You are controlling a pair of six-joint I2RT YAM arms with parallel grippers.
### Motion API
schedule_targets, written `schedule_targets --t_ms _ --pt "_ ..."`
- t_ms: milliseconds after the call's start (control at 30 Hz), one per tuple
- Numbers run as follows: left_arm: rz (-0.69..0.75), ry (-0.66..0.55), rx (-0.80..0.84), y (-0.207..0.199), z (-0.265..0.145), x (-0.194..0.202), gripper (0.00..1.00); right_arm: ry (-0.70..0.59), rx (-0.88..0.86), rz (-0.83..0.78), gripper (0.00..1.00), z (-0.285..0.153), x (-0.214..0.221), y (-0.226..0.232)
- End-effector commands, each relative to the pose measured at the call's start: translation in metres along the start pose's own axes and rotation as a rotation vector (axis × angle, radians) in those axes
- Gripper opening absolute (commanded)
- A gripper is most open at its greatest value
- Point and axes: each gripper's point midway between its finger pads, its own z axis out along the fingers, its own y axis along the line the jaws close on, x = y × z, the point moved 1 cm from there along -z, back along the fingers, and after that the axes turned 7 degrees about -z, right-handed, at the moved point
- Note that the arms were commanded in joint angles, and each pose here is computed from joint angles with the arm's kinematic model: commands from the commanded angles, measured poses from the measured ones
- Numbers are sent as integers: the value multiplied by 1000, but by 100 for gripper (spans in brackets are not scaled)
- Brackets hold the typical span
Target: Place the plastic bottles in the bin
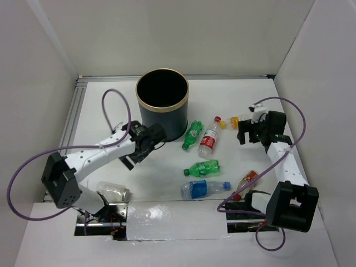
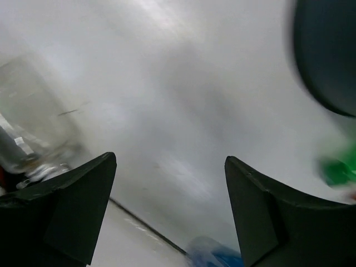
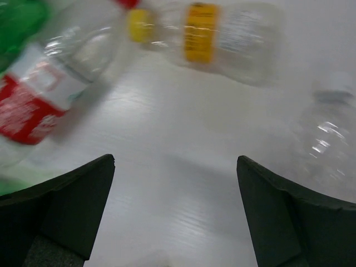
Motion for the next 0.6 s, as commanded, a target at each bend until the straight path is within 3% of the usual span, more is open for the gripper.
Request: schedule_targets --t_ms 0,33,67,167,233,267,333,400,567 --pt "245 -92 273 -77 -53 -12 92 -128 -466 -212 95 -11 -26 80" --pt "356 -160 288 -83 -66 -23 94 -165 -549 -287 93 -13 -30 97" --pt "379 -186 369 -106 -97 -27 94 -217 -671 -353 92 -21 -41 131" --pt "462 -318 402 -112 -130 -54 98 -285 -817 -514 91 -33 -60 197" --pt "415 -358 453 -107 -149 -75 99 -324 -858 -578 91 -32 -70 226" --pt "363 -361 469 -104 -154 -85 99 -332 -877 -585 97 -34 -75 238" --pt "284 -375 443 -94 -147 -107 99 -329 -940 -633 97 -34 -72 277" --pt "167 -383 450 -84 -144 -135 99 -316 -1007 -697 99 -42 -58 314" --pt "95 -411 643 -92 -165 -169 99 -220 -1132 -801 99 -52 -12 393"
